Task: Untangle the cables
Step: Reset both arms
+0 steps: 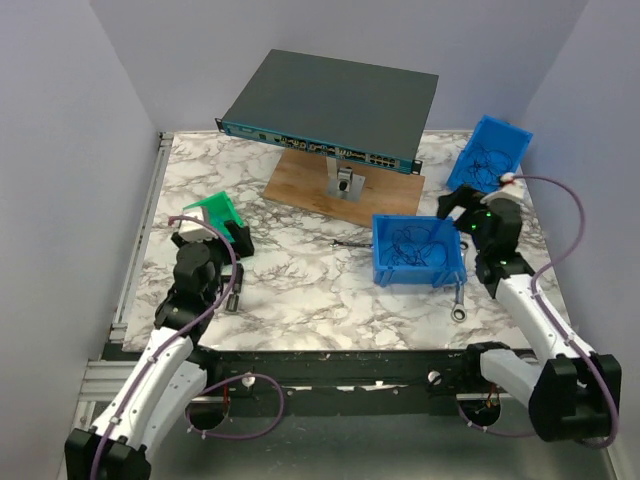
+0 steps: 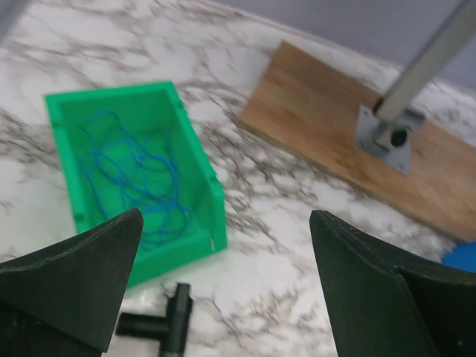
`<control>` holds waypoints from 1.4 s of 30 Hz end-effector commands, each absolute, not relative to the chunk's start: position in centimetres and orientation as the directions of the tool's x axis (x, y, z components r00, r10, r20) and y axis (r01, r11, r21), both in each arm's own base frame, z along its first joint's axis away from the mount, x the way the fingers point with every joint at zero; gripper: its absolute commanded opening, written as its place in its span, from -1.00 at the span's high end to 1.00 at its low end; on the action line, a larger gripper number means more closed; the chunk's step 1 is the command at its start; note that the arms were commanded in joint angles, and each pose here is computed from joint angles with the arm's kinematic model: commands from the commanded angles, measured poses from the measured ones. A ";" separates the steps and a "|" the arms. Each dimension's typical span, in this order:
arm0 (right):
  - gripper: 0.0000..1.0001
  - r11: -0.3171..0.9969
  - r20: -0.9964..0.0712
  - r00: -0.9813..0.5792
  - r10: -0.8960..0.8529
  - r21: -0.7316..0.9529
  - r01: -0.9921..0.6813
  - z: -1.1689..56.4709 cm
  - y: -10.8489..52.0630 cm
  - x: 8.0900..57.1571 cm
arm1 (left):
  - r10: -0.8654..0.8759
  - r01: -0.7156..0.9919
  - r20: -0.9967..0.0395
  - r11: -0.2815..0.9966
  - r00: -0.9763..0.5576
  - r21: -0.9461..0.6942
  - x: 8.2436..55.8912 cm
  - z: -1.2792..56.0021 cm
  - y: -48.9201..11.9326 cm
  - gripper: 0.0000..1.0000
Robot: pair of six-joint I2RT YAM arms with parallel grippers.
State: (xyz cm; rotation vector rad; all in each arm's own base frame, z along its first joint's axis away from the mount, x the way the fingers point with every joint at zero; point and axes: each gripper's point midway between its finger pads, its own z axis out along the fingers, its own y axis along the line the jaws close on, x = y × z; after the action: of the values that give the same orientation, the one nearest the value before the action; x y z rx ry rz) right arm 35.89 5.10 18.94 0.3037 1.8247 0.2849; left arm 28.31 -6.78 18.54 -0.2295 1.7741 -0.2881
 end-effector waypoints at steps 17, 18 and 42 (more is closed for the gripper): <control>-1.00 0.969 -0.964 -0.120 0.236 0.223 0.110 13.0 -1.6 38.2 | -0.183 -0.025 -0.983 0.983 -0.015 -0.183 35.3 16.0 0.4 -0.97; -1.00 0.963 -0.964 -0.092 0.251 0.239 0.122 12.9 -1.8 37.9 | -0.177 -0.017 -0.984 0.984 -0.036 -0.177 35.5 15.8 0.2 -0.95; -1.00 0.983 -0.992 -0.055 0.110 0.100 0.154 8.9 -0.1 38.0 | -0.018 0.039 -0.999 0.999 0.044 -0.017 37.0 15.5 0.1 -0.97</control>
State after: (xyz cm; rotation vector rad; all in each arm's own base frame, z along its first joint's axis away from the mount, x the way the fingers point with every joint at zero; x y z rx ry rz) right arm 39.19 1.47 12.42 0.1844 1.5137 0.0910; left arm 36.80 0.52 14.01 -0.0180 1.5912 -0.0373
